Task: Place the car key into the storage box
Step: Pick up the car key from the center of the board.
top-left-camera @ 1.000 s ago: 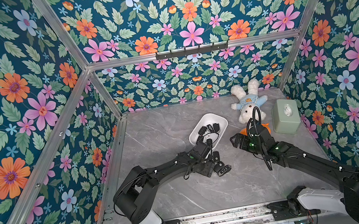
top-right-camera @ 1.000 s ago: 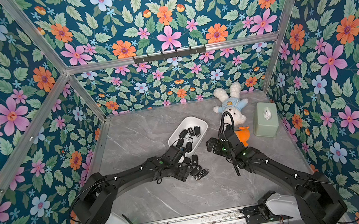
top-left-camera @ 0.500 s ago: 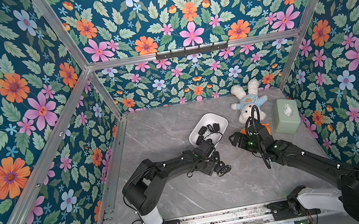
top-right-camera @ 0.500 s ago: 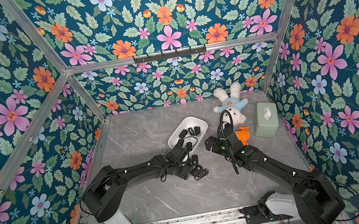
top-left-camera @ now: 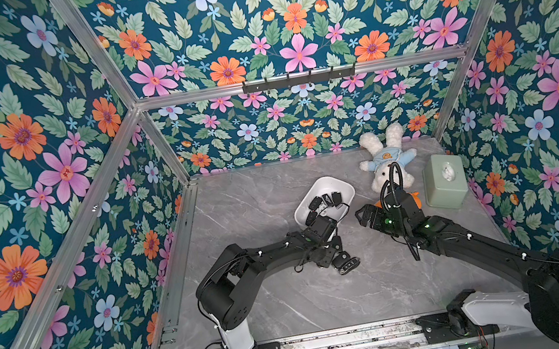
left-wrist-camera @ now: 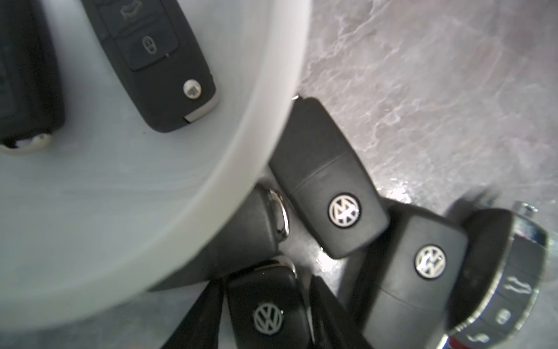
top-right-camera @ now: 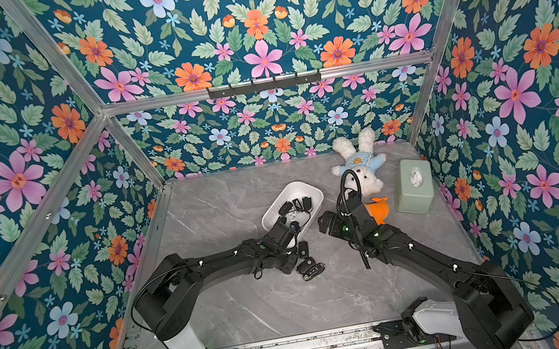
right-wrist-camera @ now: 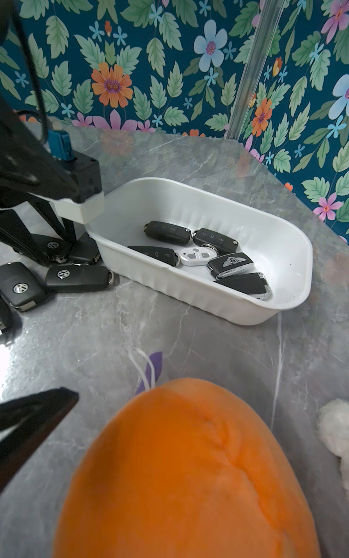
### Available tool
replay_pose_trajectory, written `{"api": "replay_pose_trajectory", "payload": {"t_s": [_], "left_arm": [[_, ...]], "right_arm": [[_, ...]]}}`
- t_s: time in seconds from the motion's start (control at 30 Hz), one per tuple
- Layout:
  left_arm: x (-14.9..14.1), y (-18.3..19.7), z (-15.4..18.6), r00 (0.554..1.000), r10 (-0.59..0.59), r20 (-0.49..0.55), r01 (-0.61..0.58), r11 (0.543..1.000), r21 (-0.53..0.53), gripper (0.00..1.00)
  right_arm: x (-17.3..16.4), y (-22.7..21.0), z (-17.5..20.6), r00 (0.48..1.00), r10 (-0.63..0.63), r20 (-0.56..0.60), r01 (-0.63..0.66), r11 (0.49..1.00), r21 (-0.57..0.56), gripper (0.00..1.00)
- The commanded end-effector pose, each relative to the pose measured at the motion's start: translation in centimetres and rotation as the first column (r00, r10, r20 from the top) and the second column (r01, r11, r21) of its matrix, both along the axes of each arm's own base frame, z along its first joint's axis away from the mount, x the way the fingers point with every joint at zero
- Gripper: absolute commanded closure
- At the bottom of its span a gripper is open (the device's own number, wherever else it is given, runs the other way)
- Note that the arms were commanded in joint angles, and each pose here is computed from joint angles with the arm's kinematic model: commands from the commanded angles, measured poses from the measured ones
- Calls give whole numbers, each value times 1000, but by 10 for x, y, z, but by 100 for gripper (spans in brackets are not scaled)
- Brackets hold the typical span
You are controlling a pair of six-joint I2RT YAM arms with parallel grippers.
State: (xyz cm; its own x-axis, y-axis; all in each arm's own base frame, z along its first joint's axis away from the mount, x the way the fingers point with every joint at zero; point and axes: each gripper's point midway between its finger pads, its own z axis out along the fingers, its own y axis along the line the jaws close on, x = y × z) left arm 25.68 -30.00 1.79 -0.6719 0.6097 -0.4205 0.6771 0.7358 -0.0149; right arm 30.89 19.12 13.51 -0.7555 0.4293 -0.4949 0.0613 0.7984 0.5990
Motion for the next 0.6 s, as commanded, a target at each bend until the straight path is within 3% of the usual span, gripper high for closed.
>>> {"api": "replay_pose_trajectory", "payload": {"t_s": [0.0, 0.23, 0.57], "left_arm": [[-24, 13, -13, 994, -14, -112, 18, 999, 39, 56], [-24, 11, -1, 995, 6, -99, -5, 1000, 4, 66], [-17, 5, 34, 999, 28, -40, -31, 996, -85, 68]], "right_arm": [[3, 2, 3, 1000, 8, 15, -8, 1000, 0, 1], [4, 3, 3, 1000, 9, 19, -9, 1000, 6, 1], [4, 4, 4, 1000, 10, 21, -10, 1000, 10, 1]]}}
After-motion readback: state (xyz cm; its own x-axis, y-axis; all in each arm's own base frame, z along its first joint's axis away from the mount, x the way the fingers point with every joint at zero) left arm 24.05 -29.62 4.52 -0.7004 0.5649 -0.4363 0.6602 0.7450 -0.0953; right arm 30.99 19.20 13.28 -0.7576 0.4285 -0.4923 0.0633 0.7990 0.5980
